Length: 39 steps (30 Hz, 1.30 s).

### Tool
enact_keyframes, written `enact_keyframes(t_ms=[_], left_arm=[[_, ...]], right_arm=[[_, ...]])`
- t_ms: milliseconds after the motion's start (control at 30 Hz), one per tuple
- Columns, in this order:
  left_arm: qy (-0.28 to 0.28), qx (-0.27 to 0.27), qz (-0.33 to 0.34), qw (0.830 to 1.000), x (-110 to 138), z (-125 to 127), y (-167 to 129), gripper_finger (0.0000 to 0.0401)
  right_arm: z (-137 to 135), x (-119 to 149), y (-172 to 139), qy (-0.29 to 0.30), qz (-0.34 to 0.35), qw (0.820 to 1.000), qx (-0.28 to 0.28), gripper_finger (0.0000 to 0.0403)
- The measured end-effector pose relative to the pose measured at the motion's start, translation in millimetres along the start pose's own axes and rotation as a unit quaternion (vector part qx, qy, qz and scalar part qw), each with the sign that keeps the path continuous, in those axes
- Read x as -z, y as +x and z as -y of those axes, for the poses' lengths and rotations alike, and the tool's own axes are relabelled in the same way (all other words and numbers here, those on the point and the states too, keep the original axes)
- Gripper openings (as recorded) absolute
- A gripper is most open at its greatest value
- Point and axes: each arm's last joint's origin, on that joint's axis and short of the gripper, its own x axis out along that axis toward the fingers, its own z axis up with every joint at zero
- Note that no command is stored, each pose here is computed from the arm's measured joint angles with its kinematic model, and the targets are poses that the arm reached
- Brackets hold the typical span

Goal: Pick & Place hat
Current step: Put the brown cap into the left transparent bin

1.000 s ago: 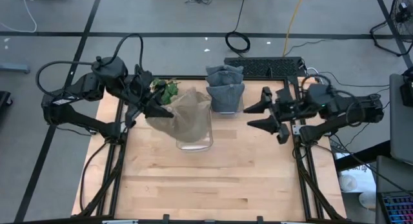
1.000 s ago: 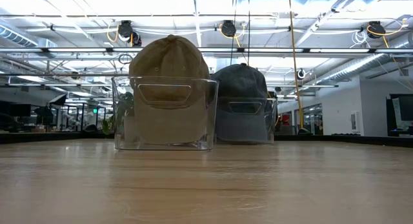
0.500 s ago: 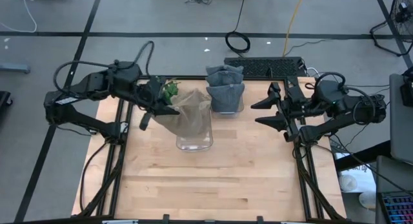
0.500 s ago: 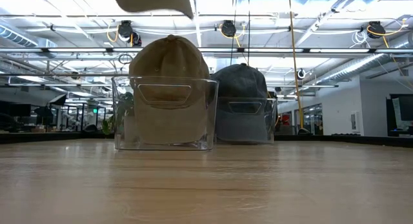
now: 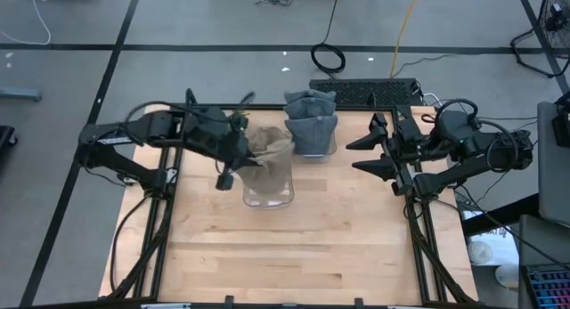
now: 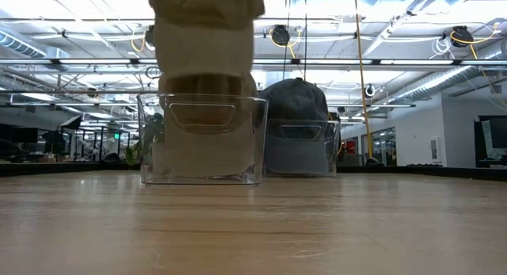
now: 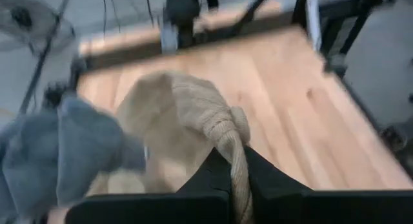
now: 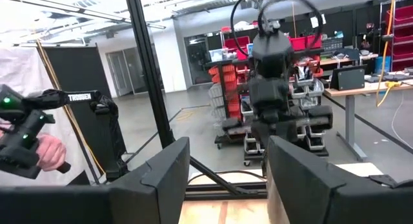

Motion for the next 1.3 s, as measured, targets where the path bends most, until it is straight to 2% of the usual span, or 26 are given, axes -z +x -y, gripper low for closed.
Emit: enact_keyframes(t_ms=[233, 633, 833, 933, 1200, 1300], left_arm=[[0.001, -0.021, -0.063, 0.998, 6.4, 5.4, 26.7, 0.0001], [-0.046, -0.051, -0.145, 0.987, 23.1, 3.2, 62.6, 0.0001], [-0.050, -0.039, -0.127, 0.990, 39.4, 6.2, 73.6, 0.0001], [-0.054, -0.033, -0.083, 0.994, 40.7, 7.0, 76.6, 0.0001], [-0.060, -0.031, -0.092, 0.993, 58.3, 10.0, 82.0, 0.0001], [-0.060, -0.032, -0.115, 0.991, 74.7, 12.0, 91.1, 0.0001]], right_arm=[[0.0, 0.0, 0.0, 0.003, 0.000, 1.000, 0.000, 0.0196], [-0.2, 0.1, 0.0, 0.004, -0.001, 1.000, -0.001, 0.0196], [-0.6, 0.3, 0.1, 0.004, -0.001, 1.000, -0.003, 0.0196], [-0.6, 0.3, 0.1, 0.004, -0.001, 1.000, -0.003, 0.0196], [-0.6, 0.3, 0.1, 0.015, -0.002, 1.000, -0.003, 0.0196], [-0.6, 0.4, 0.1, 0.017, -0.002, 1.000, -0.003, 0.0196]])
